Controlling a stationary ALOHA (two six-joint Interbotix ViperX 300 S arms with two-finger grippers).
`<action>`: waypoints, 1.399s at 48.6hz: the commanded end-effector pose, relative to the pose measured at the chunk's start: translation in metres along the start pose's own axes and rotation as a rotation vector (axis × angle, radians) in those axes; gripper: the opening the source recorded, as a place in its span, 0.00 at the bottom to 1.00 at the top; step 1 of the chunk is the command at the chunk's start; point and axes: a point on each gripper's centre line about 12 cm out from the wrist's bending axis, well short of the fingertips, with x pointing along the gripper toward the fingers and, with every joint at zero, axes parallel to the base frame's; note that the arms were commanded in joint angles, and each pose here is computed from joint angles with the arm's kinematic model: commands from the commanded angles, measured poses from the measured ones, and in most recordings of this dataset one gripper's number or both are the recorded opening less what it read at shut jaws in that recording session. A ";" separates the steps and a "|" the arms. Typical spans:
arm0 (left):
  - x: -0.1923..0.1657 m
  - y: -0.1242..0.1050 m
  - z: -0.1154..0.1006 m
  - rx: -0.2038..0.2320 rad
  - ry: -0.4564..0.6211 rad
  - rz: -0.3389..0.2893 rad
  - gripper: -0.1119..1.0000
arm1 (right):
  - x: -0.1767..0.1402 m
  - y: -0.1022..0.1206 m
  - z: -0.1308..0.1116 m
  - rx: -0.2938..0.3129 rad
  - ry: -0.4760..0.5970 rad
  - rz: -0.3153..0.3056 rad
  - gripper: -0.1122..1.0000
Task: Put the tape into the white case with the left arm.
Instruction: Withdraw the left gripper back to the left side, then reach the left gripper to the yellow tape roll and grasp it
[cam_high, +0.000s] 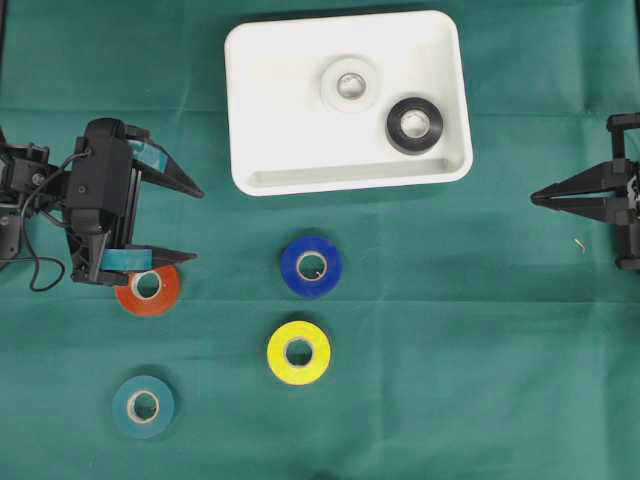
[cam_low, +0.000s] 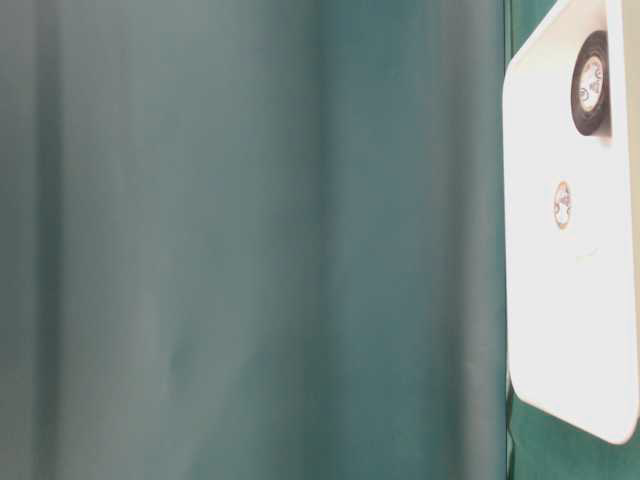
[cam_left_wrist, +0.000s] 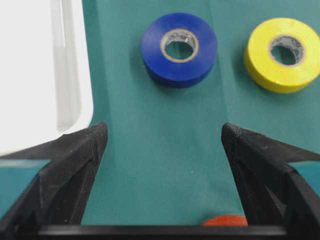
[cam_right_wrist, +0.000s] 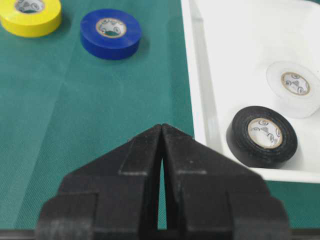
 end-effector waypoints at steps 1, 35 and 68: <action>0.000 -0.001 0.006 0.003 -0.023 -0.003 0.96 | 0.001 0.000 0.005 0.002 -0.017 -0.002 0.02; 0.058 -0.041 0.028 0.075 -0.005 -0.101 0.96 | 0.001 0.000 0.004 0.002 -0.015 -0.001 0.02; 0.111 -0.064 0.044 0.253 0.104 -0.142 0.96 | 0.001 0.000 0.003 0.004 -0.012 -0.001 0.02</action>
